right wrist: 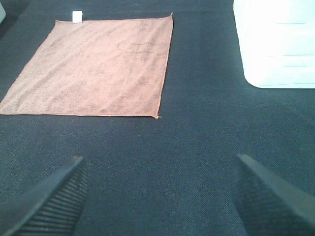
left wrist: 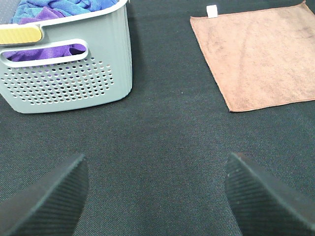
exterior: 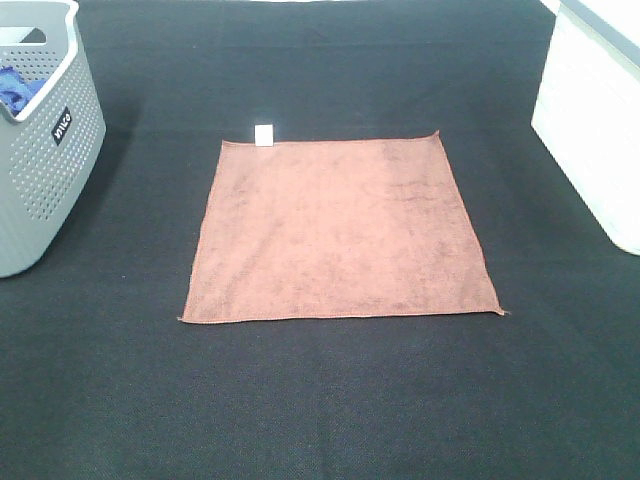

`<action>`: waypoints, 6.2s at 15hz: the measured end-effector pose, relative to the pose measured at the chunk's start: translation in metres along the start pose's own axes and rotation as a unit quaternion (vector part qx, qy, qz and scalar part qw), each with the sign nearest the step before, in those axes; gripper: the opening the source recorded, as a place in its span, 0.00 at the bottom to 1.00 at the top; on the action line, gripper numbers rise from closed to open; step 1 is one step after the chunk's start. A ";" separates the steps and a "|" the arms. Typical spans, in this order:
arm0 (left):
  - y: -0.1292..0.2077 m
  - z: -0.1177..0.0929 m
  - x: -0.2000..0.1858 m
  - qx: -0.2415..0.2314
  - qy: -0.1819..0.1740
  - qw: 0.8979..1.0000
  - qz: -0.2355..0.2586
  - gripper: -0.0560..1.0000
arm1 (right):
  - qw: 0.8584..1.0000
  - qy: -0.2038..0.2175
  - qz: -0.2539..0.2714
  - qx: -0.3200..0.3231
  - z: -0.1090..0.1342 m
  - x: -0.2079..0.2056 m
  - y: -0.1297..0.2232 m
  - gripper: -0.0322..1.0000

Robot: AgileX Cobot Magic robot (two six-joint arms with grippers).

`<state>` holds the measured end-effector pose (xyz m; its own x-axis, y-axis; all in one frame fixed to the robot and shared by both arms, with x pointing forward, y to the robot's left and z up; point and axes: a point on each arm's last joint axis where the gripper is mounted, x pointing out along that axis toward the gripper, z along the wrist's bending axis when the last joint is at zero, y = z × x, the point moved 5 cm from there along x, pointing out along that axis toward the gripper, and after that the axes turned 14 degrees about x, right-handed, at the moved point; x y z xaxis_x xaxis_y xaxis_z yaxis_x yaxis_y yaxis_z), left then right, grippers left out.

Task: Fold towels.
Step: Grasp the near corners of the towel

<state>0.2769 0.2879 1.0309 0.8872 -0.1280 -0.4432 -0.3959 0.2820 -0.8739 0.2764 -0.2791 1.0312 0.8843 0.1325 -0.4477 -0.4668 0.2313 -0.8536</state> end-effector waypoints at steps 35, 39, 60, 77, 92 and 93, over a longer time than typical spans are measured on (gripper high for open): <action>0.000 0.000 0.000 0.000 0.000 1.000 0.000 0.75 | 1.000 0.000 0.000 0.000 0.000 0.000 0.000 0.77; 0.000 0.000 0.000 0.000 0.000 1.000 0.000 0.75 | 1.000 0.000 0.000 0.000 0.000 0.000 0.000 0.77; -0.052 0.015 -0.014 -0.002 -0.049 0.985 -0.166 0.75 | 0.992 -0.025 -0.123 0.020 0.009 -0.001 -0.051 0.77; -0.051 -0.037 0.231 -0.347 0.239 0.898 0.124 0.75 | 0.938 -0.026 0.313 0.145 0.014 0.235 -0.059 0.76; 0.013 -0.070 0.369 -0.336 0.308 0.857 0.239 0.75 | 0.868 -0.039 0.467 0.164 -0.013 0.374 0.024 0.76; 0.013 -0.076 0.373 -0.328 0.313 0.858 0.241 0.75 | 0.867 -0.045 0.468 0.167 -0.012 0.377 0.028 0.76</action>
<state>0.5845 0.1717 0.8388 0.3630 -0.6905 -0.6257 -0.9116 -0.1242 -0.3919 0.5968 -0.2345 0.8355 0.1206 0.4842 -0.8666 -0.9691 0.2468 0.0031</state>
